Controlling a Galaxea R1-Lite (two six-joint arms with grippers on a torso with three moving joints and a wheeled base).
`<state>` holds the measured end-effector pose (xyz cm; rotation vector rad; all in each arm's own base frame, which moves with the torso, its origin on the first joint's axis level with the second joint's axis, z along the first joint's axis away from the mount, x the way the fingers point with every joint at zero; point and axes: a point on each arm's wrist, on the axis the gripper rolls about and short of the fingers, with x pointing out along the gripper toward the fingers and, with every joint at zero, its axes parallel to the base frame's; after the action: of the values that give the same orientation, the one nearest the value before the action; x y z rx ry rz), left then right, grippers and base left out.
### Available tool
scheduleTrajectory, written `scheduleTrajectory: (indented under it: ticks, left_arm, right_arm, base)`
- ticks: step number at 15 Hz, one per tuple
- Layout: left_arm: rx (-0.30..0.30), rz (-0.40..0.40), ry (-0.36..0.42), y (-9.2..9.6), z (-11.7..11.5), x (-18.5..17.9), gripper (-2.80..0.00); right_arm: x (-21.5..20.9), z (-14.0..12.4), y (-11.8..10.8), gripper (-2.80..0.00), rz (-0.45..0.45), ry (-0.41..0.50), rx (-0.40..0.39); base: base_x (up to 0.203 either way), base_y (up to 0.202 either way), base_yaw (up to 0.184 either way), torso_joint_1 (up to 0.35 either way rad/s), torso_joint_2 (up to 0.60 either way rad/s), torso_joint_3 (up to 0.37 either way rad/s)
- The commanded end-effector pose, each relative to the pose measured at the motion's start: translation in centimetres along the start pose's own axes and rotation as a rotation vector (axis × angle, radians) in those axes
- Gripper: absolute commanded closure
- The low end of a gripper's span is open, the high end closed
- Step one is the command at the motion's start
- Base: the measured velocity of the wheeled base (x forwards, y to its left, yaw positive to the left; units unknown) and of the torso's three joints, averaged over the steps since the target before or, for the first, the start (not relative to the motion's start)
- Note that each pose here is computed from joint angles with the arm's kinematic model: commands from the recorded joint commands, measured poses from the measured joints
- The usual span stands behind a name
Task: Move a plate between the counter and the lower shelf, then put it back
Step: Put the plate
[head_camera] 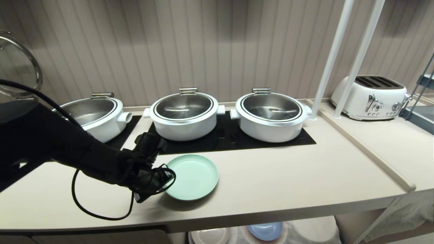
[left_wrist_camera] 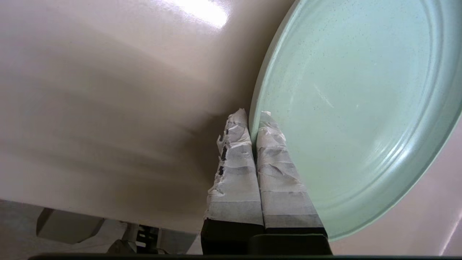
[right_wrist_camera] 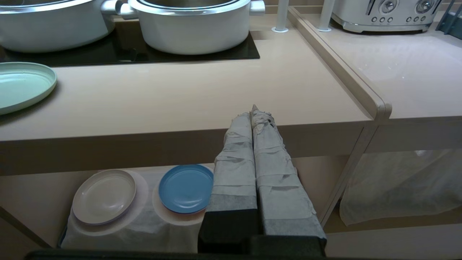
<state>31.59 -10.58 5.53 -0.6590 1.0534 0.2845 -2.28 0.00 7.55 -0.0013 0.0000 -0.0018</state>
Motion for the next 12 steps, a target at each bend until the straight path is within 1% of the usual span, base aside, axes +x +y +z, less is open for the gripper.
scheduleTrajectory:
  ticks: [1, 2, 3, 5, 12]
  left_arm:
    - [-0.008, 0.015, 0.013, -0.22, -0.14, 1.20, 0.00]
    - [-0.021, 0.015, 0.016, -0.44, -0.25, 1.43, 0.00]
    - [-0.022, 0.009, 0.016, -0.78, -0.36, 1.55, 0.00]
    - [-0.011, 0.004, 0.021, -1.08, -0.71, 1.51, 0.00]
    - [-0.006, 0.004, 0.025, -1.09, -0.87, 1.46, 0.00]
  right_arm:
    - [0.00, 0.00, 0.00, 0.00, 0.000, 0.000, 0.000]
    - [0.00, -0.02, 0.00, 0.00, 0.000, 0.001, 0.000]
    - [0.00, 0.00, 0.00, 0.00, 0.000, 0.000, 0.000]
    - [0.00, 0.00, 0.00, 0.00, 0.000, 0.000, 0.000]
    - [0.00, 0.00, 0.00, 0.00, 0.000, 0.000, 0.000]
  base:
    - [0.000, 0.000, 0.000, 0.000, 0.00, 0.000]
    - [0.000, 0.000, 0.000, 0.000, 0.00, 0.000]
    - [0.000, 0.000, 0.000, 0.000, 0.00, 0.000]
    - [0.000, 0.000, 0.000, 0.000, 0.00, 0.000]
    - [0.000, 0.000, 0.000, 0.000, 0.00, 0.000]
